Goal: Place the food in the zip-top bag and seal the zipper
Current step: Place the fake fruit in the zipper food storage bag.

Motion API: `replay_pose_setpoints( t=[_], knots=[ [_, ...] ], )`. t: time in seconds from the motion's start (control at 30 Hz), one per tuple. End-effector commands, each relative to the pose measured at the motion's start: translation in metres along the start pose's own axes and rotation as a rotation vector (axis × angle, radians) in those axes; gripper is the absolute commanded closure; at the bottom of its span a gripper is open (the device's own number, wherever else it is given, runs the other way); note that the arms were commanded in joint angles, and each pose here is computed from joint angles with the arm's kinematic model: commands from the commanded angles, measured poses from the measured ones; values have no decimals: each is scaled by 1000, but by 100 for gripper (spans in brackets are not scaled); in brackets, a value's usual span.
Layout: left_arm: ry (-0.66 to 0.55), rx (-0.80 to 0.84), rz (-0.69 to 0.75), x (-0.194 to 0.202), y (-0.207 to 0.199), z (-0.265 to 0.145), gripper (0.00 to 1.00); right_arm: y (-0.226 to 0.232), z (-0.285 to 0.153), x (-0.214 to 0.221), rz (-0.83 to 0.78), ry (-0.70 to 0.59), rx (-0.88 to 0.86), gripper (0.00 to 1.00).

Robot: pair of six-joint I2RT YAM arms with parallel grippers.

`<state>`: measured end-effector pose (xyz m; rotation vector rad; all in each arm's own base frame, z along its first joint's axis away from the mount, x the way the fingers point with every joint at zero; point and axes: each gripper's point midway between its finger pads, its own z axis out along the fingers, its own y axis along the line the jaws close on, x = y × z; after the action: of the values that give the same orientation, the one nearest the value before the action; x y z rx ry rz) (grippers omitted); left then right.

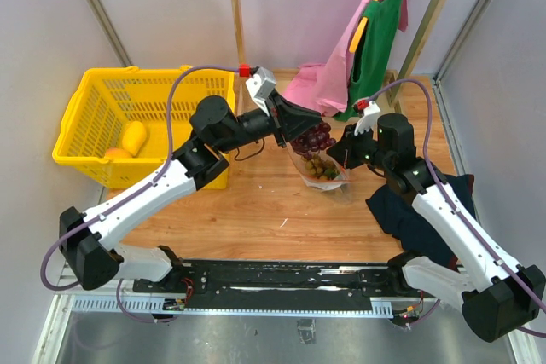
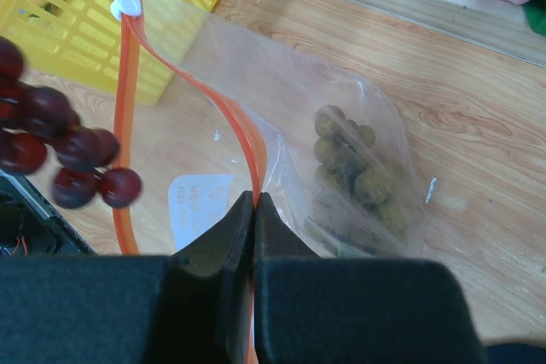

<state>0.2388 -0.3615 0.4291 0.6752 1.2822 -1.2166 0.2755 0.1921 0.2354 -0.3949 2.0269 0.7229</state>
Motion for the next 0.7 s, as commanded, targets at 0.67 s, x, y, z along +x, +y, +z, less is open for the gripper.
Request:
replay_pose_setpoints(
  t=[0.67],
  knots=[
    [247,-51,155,130,45,-19,99,11,-2,-5,-6,-24,-48,99]
  ],
)
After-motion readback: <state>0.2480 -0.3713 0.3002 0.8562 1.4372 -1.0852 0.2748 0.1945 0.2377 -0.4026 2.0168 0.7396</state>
